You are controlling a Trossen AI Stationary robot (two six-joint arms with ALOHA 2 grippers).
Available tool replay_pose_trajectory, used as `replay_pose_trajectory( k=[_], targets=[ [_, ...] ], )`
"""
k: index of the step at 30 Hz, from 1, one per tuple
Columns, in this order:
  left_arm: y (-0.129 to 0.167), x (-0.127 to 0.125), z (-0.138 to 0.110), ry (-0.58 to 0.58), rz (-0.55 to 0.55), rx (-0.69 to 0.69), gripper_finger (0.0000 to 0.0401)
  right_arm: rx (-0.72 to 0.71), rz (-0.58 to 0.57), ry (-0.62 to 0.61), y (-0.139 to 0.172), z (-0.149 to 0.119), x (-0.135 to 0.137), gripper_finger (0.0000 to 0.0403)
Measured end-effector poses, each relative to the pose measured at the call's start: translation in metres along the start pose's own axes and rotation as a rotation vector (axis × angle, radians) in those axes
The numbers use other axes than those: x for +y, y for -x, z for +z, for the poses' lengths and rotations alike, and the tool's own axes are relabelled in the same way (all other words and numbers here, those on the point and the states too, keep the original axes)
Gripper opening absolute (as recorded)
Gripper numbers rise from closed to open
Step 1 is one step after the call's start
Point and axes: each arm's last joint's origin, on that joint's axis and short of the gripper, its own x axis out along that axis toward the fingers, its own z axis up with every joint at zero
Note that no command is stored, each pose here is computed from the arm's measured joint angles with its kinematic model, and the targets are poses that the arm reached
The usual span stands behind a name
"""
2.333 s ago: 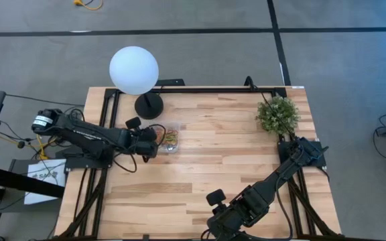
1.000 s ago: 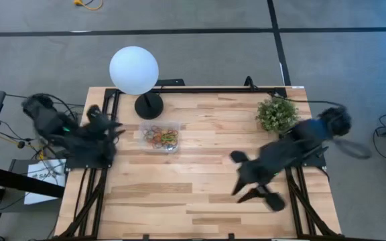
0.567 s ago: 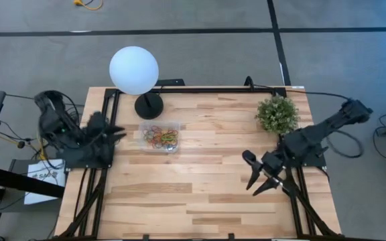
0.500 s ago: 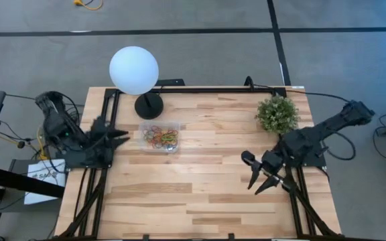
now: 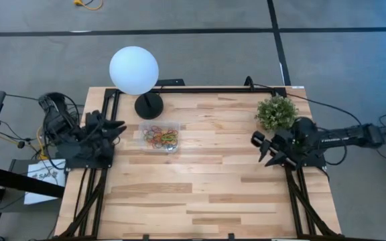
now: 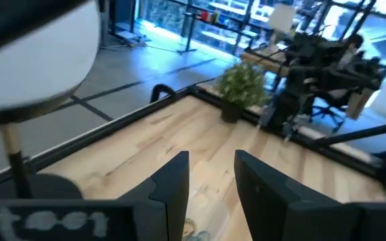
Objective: Pick and place rubber bands into bin
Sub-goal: Return to Home Position
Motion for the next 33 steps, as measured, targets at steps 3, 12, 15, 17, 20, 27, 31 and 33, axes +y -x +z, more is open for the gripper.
replay_pose_trajectory(
  k=[3, 12, 15, 17, 20, 27, 31, 33],
  targets=[
    [-0.003, 0.007, -0.017, 0.016, 0.046, -0.035, 0.0110, -0.051, -0.011, 0.027, 0.010, -0.015, 0.002, 0.0107],
    [-0.001, 0.026, -0.023, 0.071, 0.092, -0.108, 0.0110, -0.066, -0.010, 0.046, 0.018, -0.018, 0.002, 0.0107],
    [0.002, 0.039, -0.023, 0.075, 0.085, -0.103, 0.0110, -0.067, 0.046, 0.071, 0.021, -0.014, 0.006, 0.0107],
    [0.004, 0.049, -0.023, 0.087, 0.079, -0.095, 0.0110, -0.075, 0.071, 0.096, 0.023, -0.012, 0.010, 0.0107],
    [0.007, 0.063, -0.025, 0.123, 0.075, -0.094, 0.0110, -0.081, 0.068, 0.107, 0.025, -0.010, 0.012, 0.0107],
    [0.006, 0.073, -0.035, 0.139, 0.077, -0.101, 0.0110, -0.049, -0.077, 0.065, 0.031, -0.017, 0.005, 0.0107],
    [0.004, 0.065, -0.037, 0.108, 0.020, -0.062, 0.0110, -0.043, -0.143, 0.068, 0.033, -0.019, 0.001, 0.0107],
    [0.002, 0.055, -0.044, 0.078, -0.067, -0.006, 0.0110, -0.048, -0.151, 0.091, 0.034, -0.018, 0.001, 0.0107]
  ],
)
